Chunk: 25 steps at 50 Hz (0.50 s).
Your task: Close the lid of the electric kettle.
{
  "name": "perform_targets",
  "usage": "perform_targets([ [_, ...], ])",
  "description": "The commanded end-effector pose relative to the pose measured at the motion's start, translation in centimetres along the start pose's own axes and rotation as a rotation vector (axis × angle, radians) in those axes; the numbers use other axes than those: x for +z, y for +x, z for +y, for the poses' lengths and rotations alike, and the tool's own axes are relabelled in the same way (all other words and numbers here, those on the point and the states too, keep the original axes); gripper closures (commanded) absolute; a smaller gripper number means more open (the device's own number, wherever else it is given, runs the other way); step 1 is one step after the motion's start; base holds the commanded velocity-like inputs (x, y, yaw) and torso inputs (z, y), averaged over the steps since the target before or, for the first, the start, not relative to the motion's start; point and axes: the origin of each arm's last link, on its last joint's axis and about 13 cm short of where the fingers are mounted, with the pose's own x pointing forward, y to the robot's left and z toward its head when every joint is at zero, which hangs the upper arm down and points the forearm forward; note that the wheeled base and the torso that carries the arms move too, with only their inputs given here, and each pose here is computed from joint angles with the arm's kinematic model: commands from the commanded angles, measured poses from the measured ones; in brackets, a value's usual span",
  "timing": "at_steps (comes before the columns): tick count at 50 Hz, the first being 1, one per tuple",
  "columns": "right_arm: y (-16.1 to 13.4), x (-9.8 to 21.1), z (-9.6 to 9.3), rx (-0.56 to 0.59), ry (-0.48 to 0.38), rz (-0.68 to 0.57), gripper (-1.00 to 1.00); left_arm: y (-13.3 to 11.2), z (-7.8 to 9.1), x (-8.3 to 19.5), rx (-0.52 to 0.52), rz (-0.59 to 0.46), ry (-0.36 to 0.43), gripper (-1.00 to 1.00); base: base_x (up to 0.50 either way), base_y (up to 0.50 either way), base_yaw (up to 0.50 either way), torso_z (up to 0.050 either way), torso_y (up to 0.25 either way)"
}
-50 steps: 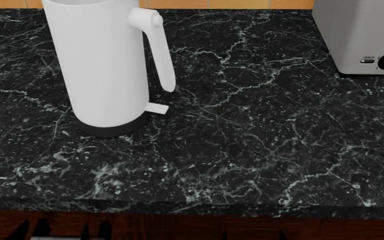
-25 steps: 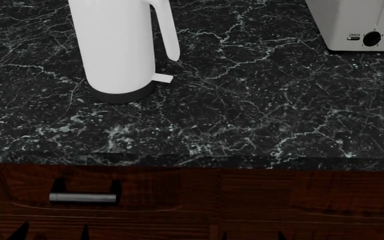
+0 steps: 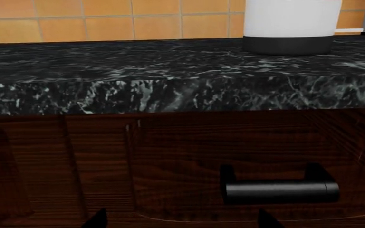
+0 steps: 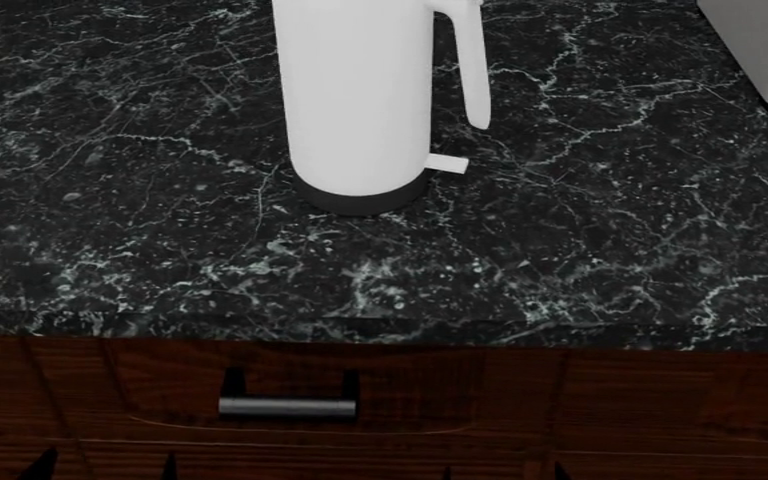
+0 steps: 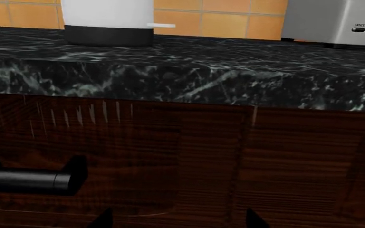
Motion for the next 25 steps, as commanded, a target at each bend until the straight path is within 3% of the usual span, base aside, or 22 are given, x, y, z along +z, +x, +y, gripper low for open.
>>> perform_targets([
  [1,-0.04,-0.05,-0.12,-0.010,0.009,0.012,-1.00,-0.10,-0.12,0.02,-0.003,0.001,-0.003,-1.00,0.00,0.00,0.00,0.000,0.000],
  [15,-0.09,-0.02,-0.12,-0.012,0.014,0.015,-1.00,-0.17,-0.19,0.16,-0.001,0.017,-0.024,-1.00,0.00,0.00,0.00,0.001,0.000],
  [25,-0.16,-0.04,-0.05,-0.011,0.016,0.019,-1.00,-0.17,-0.16,-0.01,-0.004,0.041,-0.017,-1.00,0.00,0.00,0.00,0.050,0.000],
])
